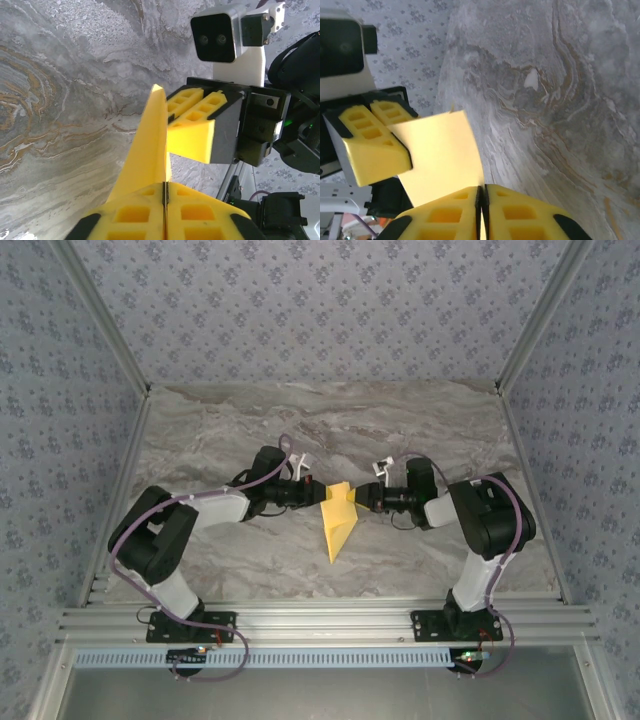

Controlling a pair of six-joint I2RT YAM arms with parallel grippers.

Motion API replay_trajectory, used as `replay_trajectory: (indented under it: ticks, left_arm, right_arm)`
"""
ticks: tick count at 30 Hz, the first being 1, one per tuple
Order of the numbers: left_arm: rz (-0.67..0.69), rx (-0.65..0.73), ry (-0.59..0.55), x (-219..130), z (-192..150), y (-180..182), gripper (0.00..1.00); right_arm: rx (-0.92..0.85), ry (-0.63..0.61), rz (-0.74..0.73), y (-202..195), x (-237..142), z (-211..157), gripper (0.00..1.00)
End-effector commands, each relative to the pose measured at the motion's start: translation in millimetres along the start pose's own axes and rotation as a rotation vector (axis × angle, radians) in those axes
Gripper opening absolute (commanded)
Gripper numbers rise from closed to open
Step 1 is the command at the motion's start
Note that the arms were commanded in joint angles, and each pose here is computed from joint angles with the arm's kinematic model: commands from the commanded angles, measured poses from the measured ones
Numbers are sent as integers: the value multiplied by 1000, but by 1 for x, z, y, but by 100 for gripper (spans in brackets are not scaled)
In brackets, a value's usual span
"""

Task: Fold a paper plane with a square sheet of paper (fold left side to right side)
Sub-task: Place the paper at the center of the table.

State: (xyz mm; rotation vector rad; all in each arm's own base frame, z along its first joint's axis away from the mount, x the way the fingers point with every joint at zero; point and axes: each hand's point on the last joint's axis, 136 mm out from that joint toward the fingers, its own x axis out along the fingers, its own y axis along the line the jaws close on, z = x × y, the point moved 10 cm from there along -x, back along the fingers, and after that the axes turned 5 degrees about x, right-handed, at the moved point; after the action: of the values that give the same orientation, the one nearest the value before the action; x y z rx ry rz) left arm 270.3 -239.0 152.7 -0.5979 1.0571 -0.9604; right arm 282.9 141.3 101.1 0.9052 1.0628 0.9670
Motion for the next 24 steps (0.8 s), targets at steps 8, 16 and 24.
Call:
replay_trajectory:
  ticks: [8,16,24]
  left_arm:
    - [335,164,-63,-54,20,-8,61]
    - [368,384,-41,-72,-31,-67,60]
    - [394,445,62,-26,-87,-90,62]
  right_arm:
    - [104,-10,-185,22,-13,-6,0]
    - [221,-17,-312,32,-4,-4,0]
    - [270,-45,-402,37,3,-5,0]
